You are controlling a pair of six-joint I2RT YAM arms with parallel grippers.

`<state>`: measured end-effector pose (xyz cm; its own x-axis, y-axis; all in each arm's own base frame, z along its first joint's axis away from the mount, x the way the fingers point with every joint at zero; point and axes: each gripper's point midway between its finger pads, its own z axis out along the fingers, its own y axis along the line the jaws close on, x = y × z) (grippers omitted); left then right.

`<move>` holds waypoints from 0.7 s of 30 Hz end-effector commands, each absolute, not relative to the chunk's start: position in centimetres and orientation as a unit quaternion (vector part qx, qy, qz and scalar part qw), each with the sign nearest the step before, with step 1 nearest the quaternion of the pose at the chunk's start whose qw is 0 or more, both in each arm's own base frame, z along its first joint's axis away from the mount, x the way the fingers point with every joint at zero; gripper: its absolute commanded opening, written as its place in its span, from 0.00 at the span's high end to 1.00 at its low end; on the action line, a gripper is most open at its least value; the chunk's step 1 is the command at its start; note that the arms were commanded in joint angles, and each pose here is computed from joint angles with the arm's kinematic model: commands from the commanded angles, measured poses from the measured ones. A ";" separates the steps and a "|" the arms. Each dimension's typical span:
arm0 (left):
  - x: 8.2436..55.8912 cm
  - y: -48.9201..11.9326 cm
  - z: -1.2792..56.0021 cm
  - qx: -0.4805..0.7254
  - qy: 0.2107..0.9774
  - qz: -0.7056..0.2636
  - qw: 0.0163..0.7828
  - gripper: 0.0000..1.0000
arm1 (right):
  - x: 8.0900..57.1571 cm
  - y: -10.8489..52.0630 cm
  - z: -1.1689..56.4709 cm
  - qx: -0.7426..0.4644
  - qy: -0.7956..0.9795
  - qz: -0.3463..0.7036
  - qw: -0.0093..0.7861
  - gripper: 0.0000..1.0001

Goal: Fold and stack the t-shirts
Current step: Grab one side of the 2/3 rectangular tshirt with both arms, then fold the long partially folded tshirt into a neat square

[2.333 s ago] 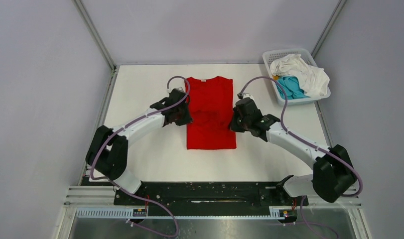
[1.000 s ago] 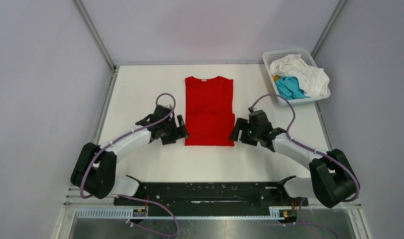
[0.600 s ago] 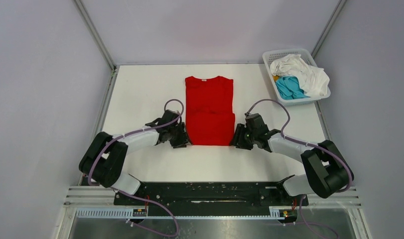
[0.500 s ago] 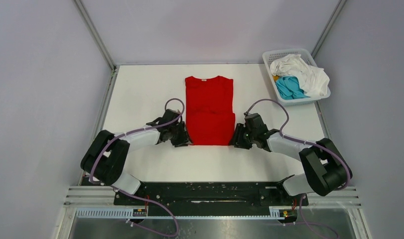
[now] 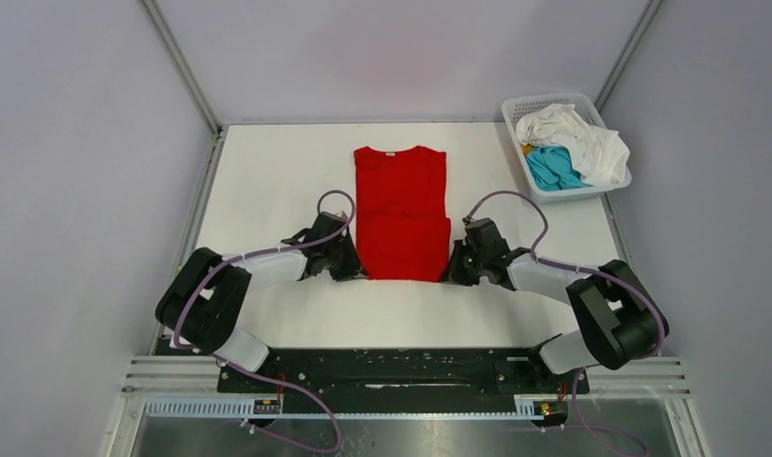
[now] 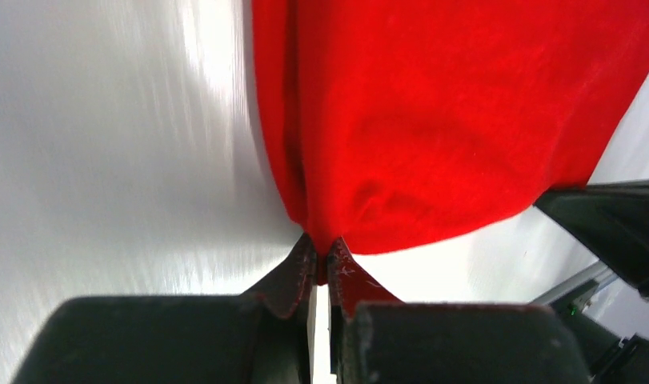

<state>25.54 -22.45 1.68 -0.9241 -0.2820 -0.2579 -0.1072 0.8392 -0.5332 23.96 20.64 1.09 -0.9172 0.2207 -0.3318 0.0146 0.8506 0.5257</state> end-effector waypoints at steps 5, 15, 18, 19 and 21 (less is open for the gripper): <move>15.6 -19.9 -0.8 -0.096 0.958 -0.247 0.108 1.00 | 14.2 19.8 1.7 -0.024 0.956 0.267 0.115 1.00; 8.5 -21.1 6.8 -0.058 0.923 -0.347 0.158 1.00 | 5.6 19.9 7.9 -0.096 0.920 0.372 0.074 1.00; 8.8 -21.9 10.2 -0.035 0.897 -0.396 0.193 1.00 | 5.6 20.8 11.1 -0.125 0.893 0.418 0.105 1.00; 9.2 -22.1 11.3 -0.028 0.891 -0.403 0.208 1.00 | 6.1 21.0 12.0 -0.129 0.888 0.423 0.123 1.00; 10.1 -22.3 13.1 -0.018 0.882 -0.407 0.238 1.00 | 7.2 21.3 13.4 -0.135 0.880 0.426 0.160 1.00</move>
